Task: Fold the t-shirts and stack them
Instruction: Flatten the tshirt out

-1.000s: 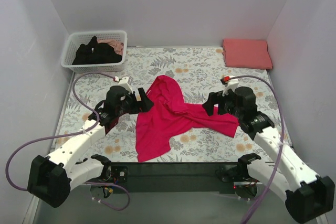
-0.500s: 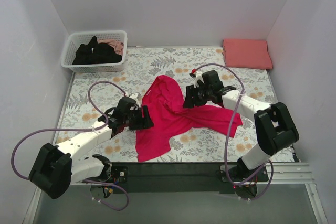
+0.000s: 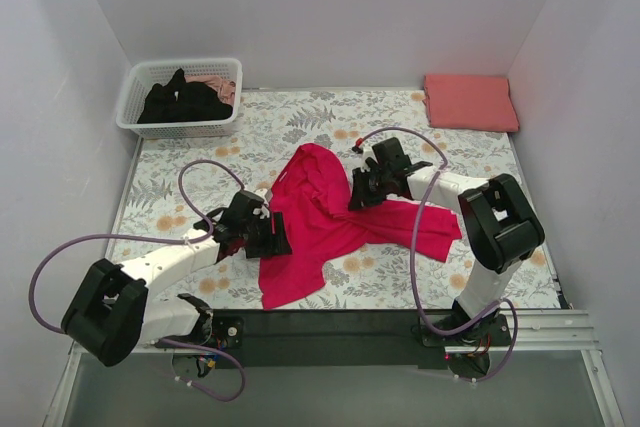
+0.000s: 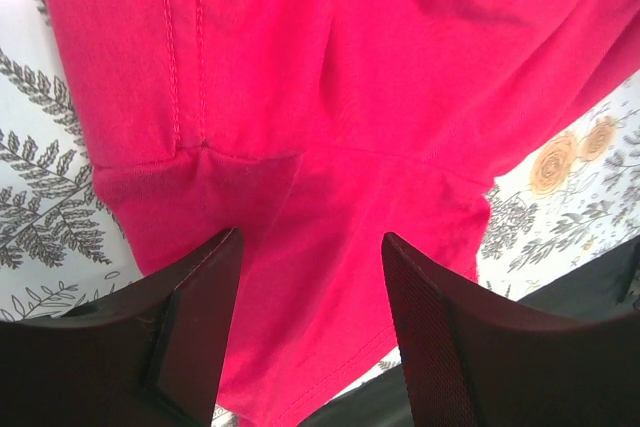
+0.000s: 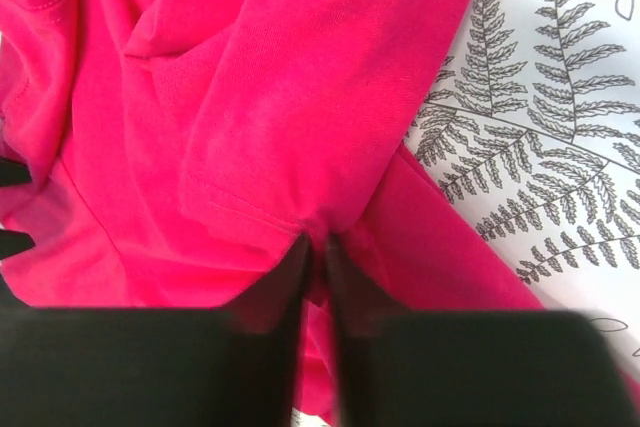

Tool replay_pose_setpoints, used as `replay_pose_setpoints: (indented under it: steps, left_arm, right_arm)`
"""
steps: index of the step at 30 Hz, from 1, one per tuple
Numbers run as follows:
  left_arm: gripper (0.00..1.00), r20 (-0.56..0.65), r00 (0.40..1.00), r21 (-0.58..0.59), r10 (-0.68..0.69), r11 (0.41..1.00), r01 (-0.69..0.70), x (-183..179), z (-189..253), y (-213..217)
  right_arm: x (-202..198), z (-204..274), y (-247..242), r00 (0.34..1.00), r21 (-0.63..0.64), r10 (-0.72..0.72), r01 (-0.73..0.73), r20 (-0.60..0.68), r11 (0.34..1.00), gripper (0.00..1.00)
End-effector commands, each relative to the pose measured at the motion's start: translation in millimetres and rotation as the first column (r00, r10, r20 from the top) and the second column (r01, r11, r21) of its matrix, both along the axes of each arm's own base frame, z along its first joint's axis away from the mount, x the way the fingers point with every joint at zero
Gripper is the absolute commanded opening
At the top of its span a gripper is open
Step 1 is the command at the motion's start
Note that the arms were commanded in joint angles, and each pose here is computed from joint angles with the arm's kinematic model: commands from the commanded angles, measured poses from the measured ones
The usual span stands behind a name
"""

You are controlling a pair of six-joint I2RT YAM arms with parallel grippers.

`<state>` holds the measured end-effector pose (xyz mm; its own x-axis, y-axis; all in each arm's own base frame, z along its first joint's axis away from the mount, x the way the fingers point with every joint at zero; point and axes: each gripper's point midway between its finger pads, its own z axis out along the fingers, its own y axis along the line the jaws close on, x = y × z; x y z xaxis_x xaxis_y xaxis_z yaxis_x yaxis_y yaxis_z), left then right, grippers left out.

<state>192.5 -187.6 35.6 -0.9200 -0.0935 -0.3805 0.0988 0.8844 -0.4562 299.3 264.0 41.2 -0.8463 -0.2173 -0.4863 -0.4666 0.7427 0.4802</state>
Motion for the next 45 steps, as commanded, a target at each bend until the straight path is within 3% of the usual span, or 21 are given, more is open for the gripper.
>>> replay_pose_setpoints:
  steps: [1,3,8,9,11,12,14,15,17,19,21,23,25,26,27,29,33,37,45]
  left_arm:
    - [0.56,-0.028,0.999,0.009,-0.024,1.0,0.025,-8.9,-4.3,0.4]
    - [0.56,-0.049,0.998,0.024,-0.03,0.999,0.031,-13.3,-8.7,1.8]
    - [0.56,-0.073,0.996,0.04,-0.051,0.998,0.054,-21.1,-13.6,0.4]
    - [0.56,-0.075,0.996,0.039,-0.056,0.998,0.059,-22.1,-13.6,0.1]
    - [0.56,-0.077,0.995,0.042,-0.058,0.997,0.061,-23.7,-14.2,0.5]
    - [0.56,-0.08,0.995,0.045,-0.061,0.997,0.065,-25.3,-15.1,0.6]
    - [0.56,-0.082,0.995,0.046,-0.06,0.997,0.064,-25.3,-15.0,0.6]
    - [0.56,-0.083,0.995,0.053,-0.058,0.997,0.063,-26.2,-16.2,2.0]
    - [0.56,-0.076,0.996,0.054,-0.052,0.997,0.056,-25.2,-14.6,2.2]
    - [0.56,-0.072,0.996,0.062,-0.044,0.997,0.049,-24.5,-15.1,3.6]
    - [0.56,-0.065,0.997,0.062,-0.042,0.997,0.046,-22.5,-13.5,3.2]
    - [0.56,-0.062,0.997,0.068,-0.036,0.997,0.04,-20.7,-13.6,4.0]
    - [0.56,-0.06,0.998,0.071,-0.035,0.997,0.039,-19.5,-13.3,3.6]
    - [0.56,-0.061,0.997,0.072,-0.035,0.997,0.04,-19.5,-13.3,3.6]
    - [0.56,-0.06,0.998,0.074,-0.036,0.996,0.04,-19.1,-13.1,3.8]
    - [0.56,-0.056,0.998,0.078,-0.032,0.996,0.037,-18.3,-13.0,4.4]
    - [0.56,-0.048,0.999,0.093,-0.013,0.996,0.018,-15.7,-13.4,7.6]
    - [0.56,-0.044,0.999,0.1,-0.003,0.995,0.007,-13.4,-12.9,8.4]
    - [0.56,-0.041,0.999,0.1,0.003,0.995,0.001,-14.2,-11.9,9.8]
  right_arm:
    - [21.8,21.5,8.9,0.997,0.007,0.003,-0.004,0.083,1.0,0.09]
    - [40.1,26.5,-2.5,0.988,-0.076,-0.02,0.032,0.15,0.997,0.01]
    - [135.9,80.8,-34.5,0.903,-0.224,-0.118,0.227,0.413,0.948,0.01]
    - [171.9,107.1,-40.5,0.849,-0.238,-0.142,0.298,0.509,0.924,0.01]
    - [207.4,131.1,-52.9,0.786,-0.245,-0.184,0.391,0.59,0.887,0.01]
    - [238.1,158.9,-59.7,0.717,-0.242,-0.197,0.46,0.669,0.854,0.01]
    - [263.8,183.5,-67.6,0.652,-0.224,-0.215,0.522,0.727,0.823,0.03]
    - [279.7,198.6,-69.7,0.61,-0.214,-0.214,0.55,0.763,0.807,0.23]
    - [287.0,213.3,-68.5,0.584,-0.209,-0.198,0.554,0.787,0.806,0.49]
    - [280.5,212.0,-66.9,0.599,-0.22,-0.177,0.528,0.781,0.82,0.71]
    - [260.4,215.0,-68.1,0.625,-0.222,-0.163,0.491,0.764,0.842,0.74]
    - [228.9,167.2,-77.7,0.714,-0.29,-0.159,0.463,0.682,0.838,0.74]
    - [196.5,163.5,-83.3,0.747,-0.281,-0.166,0.432,0.644,0.857,0.73]
    - [168.5,120.5,-91.5,0.809,-0.328,-0.175,0.411,0.561,0.851,0.72]
    - [151.4,125.7,-93.5,0.818,-0.305,-0.176,0.392,0.548,0.868,0.71]
    - [114.4,86.2,-108.6,0.867,-0.353,-0.194,0.379,0.46,0.856,0.68]
    - [58.1,66.5,-106.8,0.912,-0.276,-0.249,0.344,0.327,0.897,0.55]
    - [18.6,41.5,-107.0,0.936,-0.25,-0.28,0.33,0.213,0.91,0.55]
    - [-18.8,7.4,-135.8,0.928,-0.341,-0.332,0.372,0.17,0.863,0.56]
